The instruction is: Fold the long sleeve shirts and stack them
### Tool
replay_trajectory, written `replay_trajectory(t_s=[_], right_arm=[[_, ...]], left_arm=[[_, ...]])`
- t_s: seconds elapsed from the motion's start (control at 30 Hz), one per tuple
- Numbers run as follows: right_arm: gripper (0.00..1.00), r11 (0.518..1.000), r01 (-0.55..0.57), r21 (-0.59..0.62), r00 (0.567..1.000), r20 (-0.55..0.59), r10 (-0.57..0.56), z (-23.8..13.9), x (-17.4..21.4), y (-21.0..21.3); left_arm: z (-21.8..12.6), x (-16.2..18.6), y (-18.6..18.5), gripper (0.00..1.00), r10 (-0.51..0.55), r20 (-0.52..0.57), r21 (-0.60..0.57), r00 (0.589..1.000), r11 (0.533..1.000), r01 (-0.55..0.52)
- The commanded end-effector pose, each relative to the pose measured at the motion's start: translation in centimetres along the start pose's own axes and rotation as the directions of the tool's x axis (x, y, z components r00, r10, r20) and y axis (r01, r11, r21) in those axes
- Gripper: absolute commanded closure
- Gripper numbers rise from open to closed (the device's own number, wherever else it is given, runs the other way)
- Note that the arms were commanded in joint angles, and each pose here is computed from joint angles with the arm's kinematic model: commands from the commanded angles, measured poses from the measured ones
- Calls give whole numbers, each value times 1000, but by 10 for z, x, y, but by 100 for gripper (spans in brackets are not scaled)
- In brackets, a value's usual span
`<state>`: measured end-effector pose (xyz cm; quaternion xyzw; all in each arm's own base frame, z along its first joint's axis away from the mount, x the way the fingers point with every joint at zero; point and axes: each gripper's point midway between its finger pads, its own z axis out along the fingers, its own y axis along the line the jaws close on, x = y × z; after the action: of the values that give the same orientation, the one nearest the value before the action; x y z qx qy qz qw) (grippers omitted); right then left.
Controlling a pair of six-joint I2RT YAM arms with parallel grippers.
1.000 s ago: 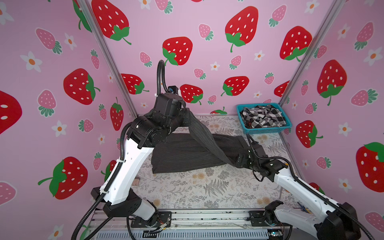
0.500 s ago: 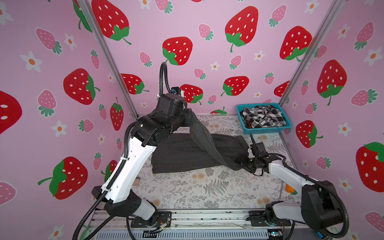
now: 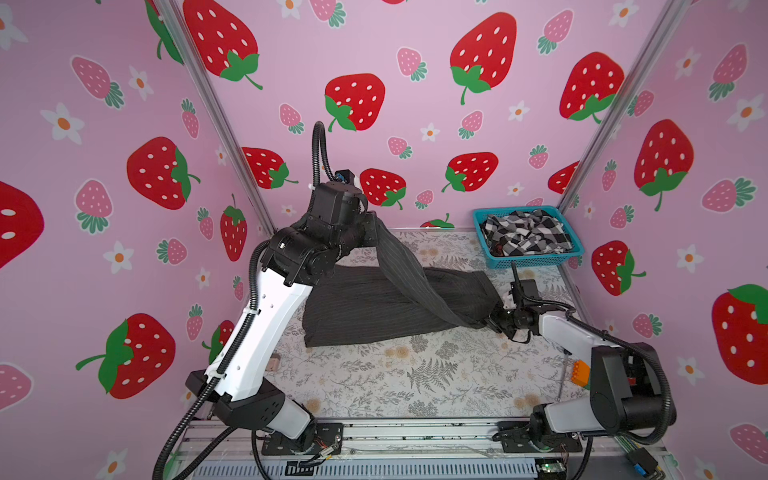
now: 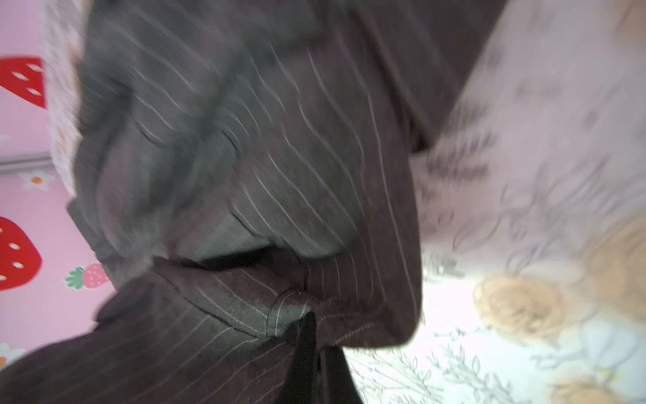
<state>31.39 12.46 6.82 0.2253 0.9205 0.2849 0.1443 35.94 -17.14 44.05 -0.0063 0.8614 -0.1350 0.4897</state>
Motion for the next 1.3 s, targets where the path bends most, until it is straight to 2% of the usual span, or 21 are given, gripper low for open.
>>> replay_trajectory(t_s=[0.0,0.17,0.33,0.47,0.53,0.6,0.73,0.87,0.93,1.03,1.17,1.27], right_arm=[[100,1000,15,-18,998,54,-14,-14,-31,11],[100,999,41,-16,998,53,-40,-7,-63,21],[100,998,62,-19,998,29,-62,10,-80,29],[100,998,60,-22,998,15,-60,18,-82,28],[100,998,57,-27,998,13,-56,19,-79,27],[100,998,50,-42,999,8,-50,20,-76,27],[100,991,44,-130,999,21,-41,17,-76,39],[100,979,33,-200,998,60,-21,7,-82,48],[100,966,16,-259,996,88,7,0,-84,51],[100,940,-22,-340,989,128,69,-8,-82,47],[100,930,-51,-364,987,125,103,1,-69,33],[100,922,-67,-380,988,107,116,10,-61,26]], left_arm=[[6,2,27,100,-47,-36,-117,998,992,42],[12,35,50,100,-76,-113,-195,991,979,53],[33,73,95,100,-204,-191,-276,960,950,147],[64,80,102,100,-272,-181,-192,945,952,238],[79,72,93,100,-256,-146,-102,956,965,243],[93,58,91,100,-237,-96,-71,967,970,231],[113,9,75,100,-220,-8,14,975,975,220],[112,-41,49,100,-210,80,146,974,969,197],[106,-49,52,100,-186,121,142,975,975,168],[105,-21,93,100,-220,141,53,965,975,215],[116,75,167,100,-367,69,-78,928,925,372],[118,140,201,100,-420,30,-185,907,889,418]])
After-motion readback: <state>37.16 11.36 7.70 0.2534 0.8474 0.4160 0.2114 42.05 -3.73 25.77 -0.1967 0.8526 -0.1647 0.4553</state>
